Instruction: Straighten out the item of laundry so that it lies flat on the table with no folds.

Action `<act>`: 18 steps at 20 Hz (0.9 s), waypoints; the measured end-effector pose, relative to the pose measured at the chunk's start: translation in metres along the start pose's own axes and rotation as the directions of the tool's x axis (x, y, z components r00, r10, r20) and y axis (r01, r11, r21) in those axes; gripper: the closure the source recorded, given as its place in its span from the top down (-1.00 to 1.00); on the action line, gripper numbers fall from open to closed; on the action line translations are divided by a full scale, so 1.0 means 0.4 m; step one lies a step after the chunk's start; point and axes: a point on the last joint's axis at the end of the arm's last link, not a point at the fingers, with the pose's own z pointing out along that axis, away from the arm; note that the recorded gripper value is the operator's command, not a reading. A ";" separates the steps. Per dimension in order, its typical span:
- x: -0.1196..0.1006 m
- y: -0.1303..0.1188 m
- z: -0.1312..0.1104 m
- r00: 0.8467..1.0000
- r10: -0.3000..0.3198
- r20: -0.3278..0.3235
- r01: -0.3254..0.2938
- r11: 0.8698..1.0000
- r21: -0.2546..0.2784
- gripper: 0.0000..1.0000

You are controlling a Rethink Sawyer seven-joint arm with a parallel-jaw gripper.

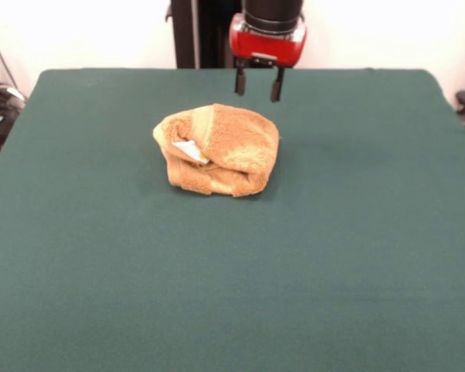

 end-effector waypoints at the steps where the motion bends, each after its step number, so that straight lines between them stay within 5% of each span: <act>1: -0.004 -0.003 0.000 1.000 0.003 0.002 -0.003 1.000 0.000 1.00; 18: -0.070 -0.027 -0.009 0.999 0.023 0.032 -0.023 1.000 0.001 1.00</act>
